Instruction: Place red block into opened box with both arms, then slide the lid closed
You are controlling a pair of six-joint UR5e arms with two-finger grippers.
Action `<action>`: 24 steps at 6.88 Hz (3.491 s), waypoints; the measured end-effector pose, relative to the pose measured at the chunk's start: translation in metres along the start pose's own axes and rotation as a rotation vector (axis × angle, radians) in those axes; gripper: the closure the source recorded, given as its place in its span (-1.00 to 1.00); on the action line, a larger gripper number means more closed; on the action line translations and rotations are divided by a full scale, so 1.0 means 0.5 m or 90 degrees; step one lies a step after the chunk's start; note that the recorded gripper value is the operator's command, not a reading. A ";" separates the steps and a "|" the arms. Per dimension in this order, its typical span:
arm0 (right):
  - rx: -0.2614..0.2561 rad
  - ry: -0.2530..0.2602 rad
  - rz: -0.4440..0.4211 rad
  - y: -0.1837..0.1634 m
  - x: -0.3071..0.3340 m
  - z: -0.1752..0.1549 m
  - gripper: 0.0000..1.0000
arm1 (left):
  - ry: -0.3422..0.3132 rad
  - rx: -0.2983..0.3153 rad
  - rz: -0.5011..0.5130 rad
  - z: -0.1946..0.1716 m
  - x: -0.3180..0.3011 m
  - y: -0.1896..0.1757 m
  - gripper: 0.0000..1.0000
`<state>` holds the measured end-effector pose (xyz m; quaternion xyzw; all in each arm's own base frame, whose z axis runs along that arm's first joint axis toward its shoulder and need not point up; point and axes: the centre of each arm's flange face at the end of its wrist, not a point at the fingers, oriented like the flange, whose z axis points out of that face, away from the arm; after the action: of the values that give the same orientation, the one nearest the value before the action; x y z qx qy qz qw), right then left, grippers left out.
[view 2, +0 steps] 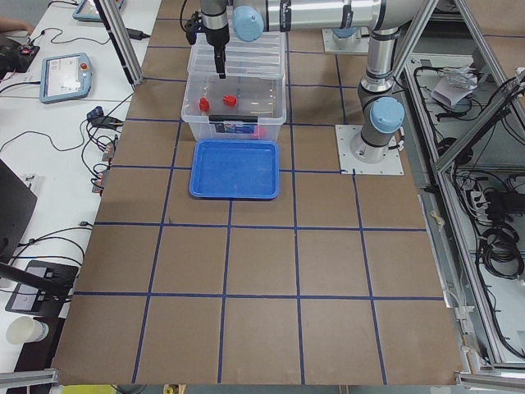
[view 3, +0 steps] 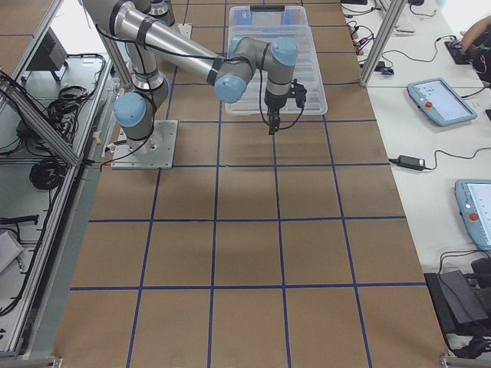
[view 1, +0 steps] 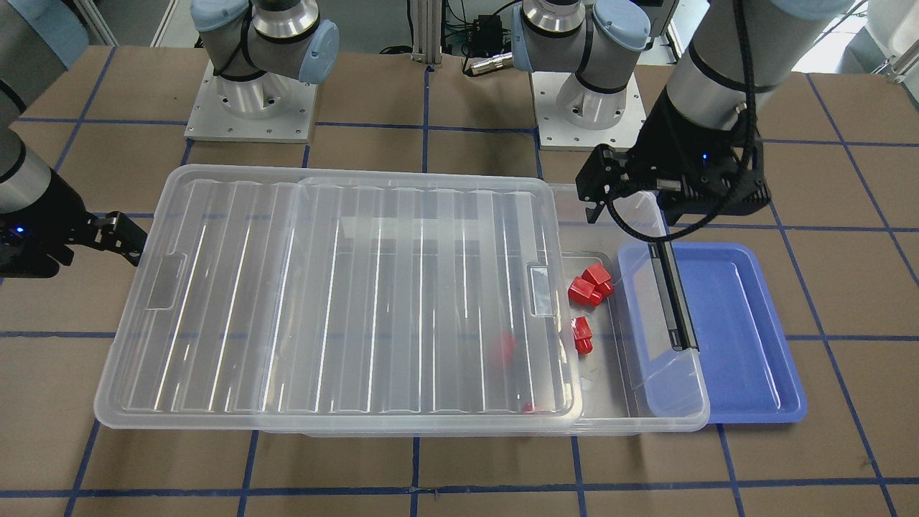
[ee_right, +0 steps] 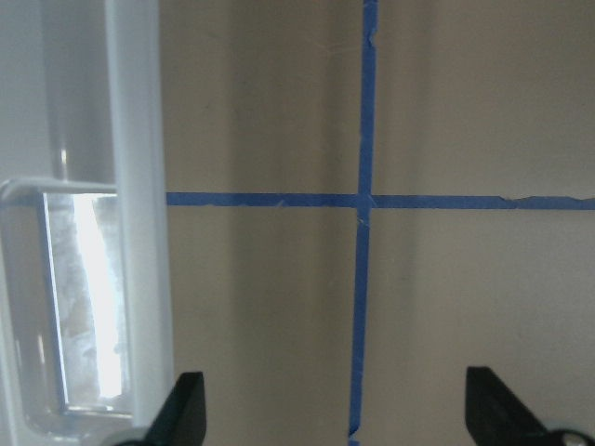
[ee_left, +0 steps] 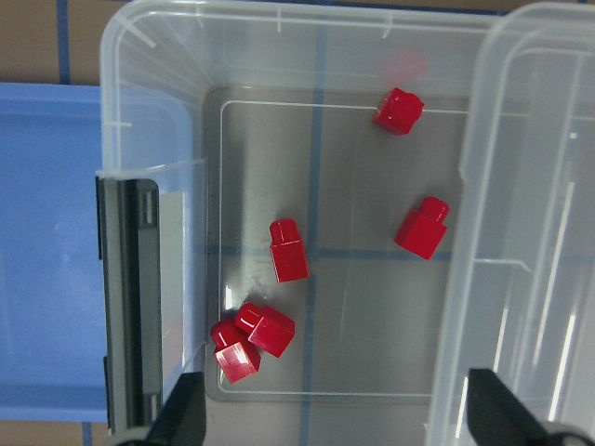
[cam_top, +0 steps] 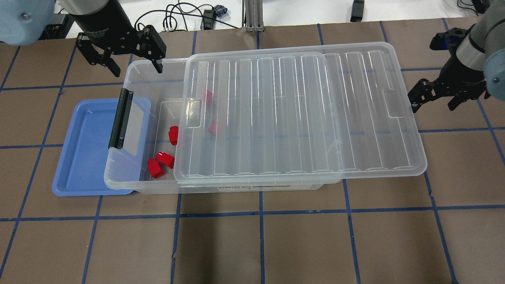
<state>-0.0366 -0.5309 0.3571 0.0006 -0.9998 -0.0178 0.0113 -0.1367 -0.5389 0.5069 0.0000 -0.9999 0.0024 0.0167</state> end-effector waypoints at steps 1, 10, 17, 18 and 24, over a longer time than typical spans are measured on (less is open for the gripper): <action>0.003 0.001 0.005 -0.004 -0.048 -0.002 -1.00 | 0.000 -0.002 0.021 0.002 0.003 0.025 -1.00; 0.085 0.016 -0.044 -0.037 -0.254 -0.105 -1.00 | -0.004 0.030 0.070 -0.011 -0.047 0.008 -1.00; 0.061 0.009 -0.048 -0.011 -0.401 -0.332 -1.00 | -0.018 -0.004 0.051 -0.002 -0.044 0.029 -1.00; 0.061 0.008 -0.048 -0.011 -0.402 -0.333 -1.00 | -0.029 -0.006 0.048 0.001 -0.047 0.028 -1.00; 0.061 0.008 -0.048 -0.010 -0.402 -0.334 -1.00 | -0.012 -0.008 0.041 0.006 -0.041 0.025 -1.00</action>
<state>0.1679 -0.5416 0.5192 0.0386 -0.9987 0.0300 0.0168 -0.1162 -0.5266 0.5034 -0.0323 -0.9994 -0.0034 0.0069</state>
